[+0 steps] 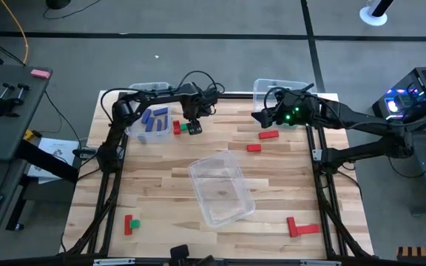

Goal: Sort blocks
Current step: Put the green block into the top right transparent bin

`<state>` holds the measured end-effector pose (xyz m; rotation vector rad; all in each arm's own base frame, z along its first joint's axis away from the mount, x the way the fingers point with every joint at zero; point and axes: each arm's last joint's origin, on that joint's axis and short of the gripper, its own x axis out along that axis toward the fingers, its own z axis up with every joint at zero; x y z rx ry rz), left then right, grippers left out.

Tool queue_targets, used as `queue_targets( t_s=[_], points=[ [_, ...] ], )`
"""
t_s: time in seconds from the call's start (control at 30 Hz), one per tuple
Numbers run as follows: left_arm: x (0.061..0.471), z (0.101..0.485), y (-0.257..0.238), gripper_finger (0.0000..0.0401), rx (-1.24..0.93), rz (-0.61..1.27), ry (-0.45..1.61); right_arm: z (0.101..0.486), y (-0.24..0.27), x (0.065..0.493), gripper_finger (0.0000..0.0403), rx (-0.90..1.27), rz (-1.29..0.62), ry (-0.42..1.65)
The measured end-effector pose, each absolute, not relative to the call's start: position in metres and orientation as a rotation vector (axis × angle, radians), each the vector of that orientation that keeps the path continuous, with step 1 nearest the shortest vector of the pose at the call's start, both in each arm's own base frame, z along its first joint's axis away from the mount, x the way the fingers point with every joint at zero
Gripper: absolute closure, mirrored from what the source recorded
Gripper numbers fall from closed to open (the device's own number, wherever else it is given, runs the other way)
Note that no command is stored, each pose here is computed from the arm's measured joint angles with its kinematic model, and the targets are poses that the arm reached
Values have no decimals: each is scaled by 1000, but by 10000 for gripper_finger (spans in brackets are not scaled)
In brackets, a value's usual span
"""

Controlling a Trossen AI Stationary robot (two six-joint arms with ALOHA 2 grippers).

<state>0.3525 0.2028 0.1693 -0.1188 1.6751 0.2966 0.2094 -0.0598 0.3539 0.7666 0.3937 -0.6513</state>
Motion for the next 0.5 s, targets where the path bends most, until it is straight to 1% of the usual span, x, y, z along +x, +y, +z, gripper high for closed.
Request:
queue_targets(
  t_s=[0.5],
  points=[
    [357,136,204,178,-162,299,1751,354,-60,209,59,765,-650,395]
  ],
)
